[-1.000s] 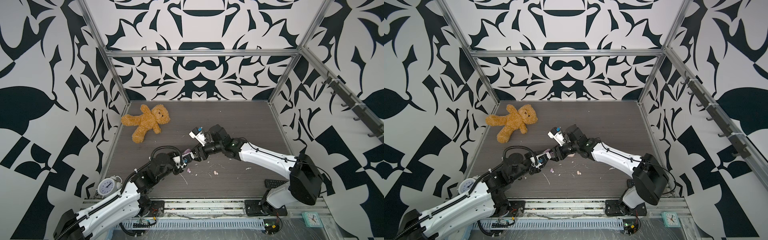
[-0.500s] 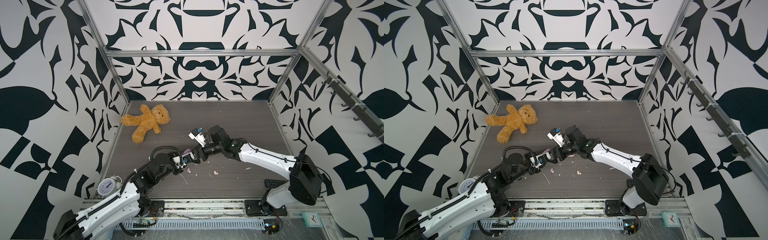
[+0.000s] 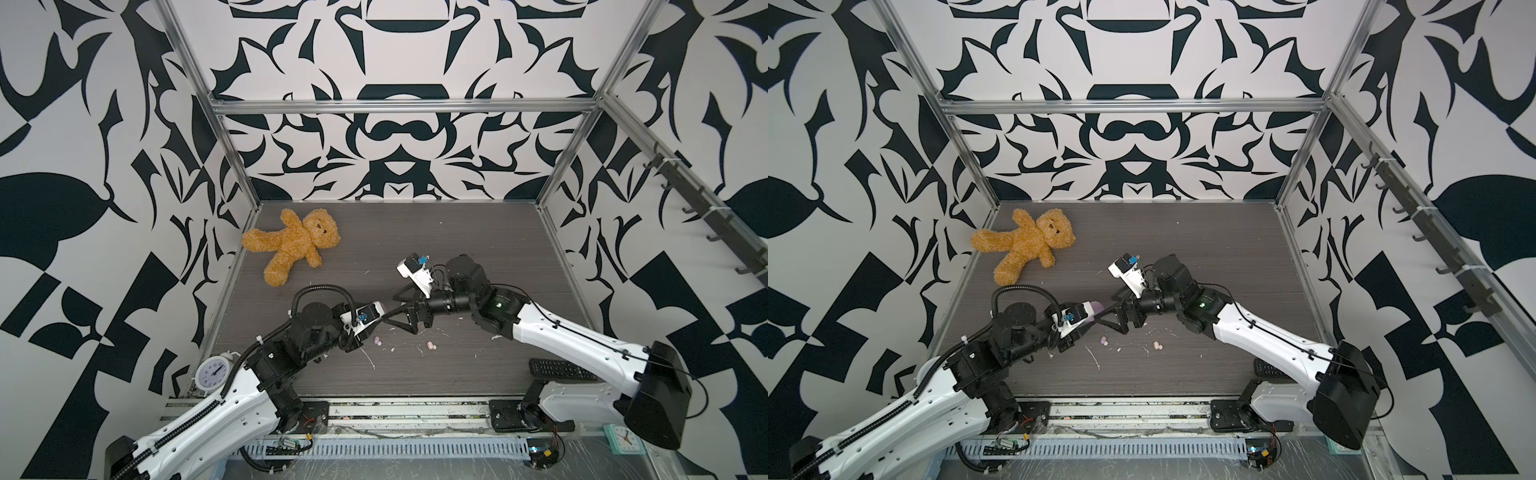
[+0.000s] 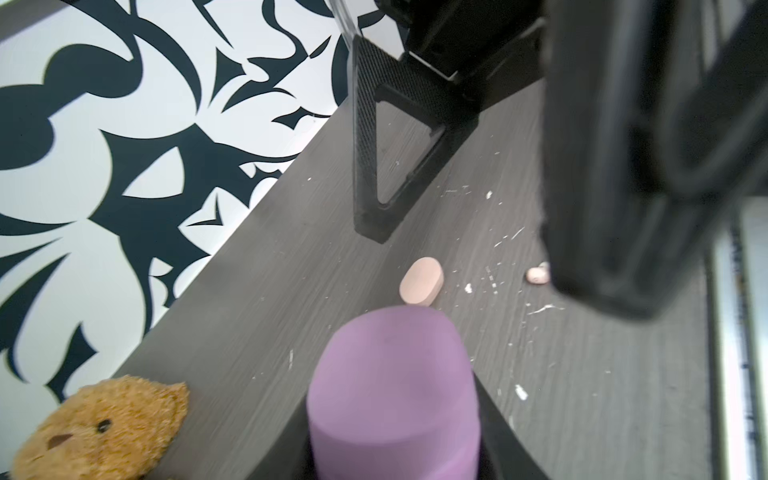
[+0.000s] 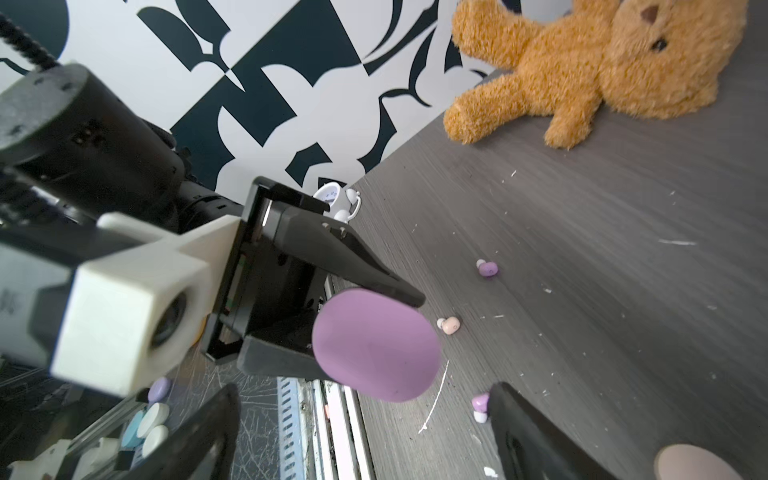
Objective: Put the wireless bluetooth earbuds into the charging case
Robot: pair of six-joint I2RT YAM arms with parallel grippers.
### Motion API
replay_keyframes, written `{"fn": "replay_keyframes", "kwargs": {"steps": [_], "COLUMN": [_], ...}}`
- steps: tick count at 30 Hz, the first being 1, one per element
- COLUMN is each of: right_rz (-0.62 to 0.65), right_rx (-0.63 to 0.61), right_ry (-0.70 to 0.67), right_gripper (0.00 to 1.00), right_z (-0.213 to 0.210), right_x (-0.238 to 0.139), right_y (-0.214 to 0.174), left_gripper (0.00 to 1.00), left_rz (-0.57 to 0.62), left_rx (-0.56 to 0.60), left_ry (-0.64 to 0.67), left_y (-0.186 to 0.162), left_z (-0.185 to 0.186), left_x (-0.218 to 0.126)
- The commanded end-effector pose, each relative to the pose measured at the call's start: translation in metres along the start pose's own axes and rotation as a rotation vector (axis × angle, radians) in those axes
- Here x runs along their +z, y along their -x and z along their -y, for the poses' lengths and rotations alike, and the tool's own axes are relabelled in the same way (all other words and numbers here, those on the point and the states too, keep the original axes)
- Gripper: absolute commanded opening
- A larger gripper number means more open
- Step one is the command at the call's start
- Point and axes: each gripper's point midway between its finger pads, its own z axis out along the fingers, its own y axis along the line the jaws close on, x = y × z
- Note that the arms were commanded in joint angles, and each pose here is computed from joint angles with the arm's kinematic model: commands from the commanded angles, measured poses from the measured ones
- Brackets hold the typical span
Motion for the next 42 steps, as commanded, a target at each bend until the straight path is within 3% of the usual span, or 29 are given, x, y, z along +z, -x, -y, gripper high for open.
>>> {"fn": "replay_keyframes", "kwargs": {"steps": [1,6,15,24,42], "right_rz": [0.098,0.19,0.117,0.038,0.024], "right_rx": [-0.128,-0.265,-0.382,-0.466,-0.52], "right_ry": [-0.005,0.02,-0.043,-0.117,-0.203], "right_gripper": [0.93,0.92,0.81,0.77,0.63], "right_z": [-0.012,-0.036,-0.055,-0.064,-0.06], "right_x": [-0.017,-0.042,-0.035,-0.018,-0.006], "right_y": [0.018,0.022,0.0,-0.018,-0.01], "left_gripper": [0.0,0.0,0.0,0.0,0.0], "left_rz": [0.046,0.11,0.12,0.134,0.147], "left_rx": [-0.127,-0.231,-0.305,-0.298,-0.308], "left_ry": [-0.157,-0.262,-0.398,-0.405,-0.44], "left_y": [0.016,0.031,0.035,0.031,0.03], "left_z": [0.026,0.042,0.064,0.068,0.074], "left_x": [-0.016,-0.033,-0.044,-0.046,-0.045]}}
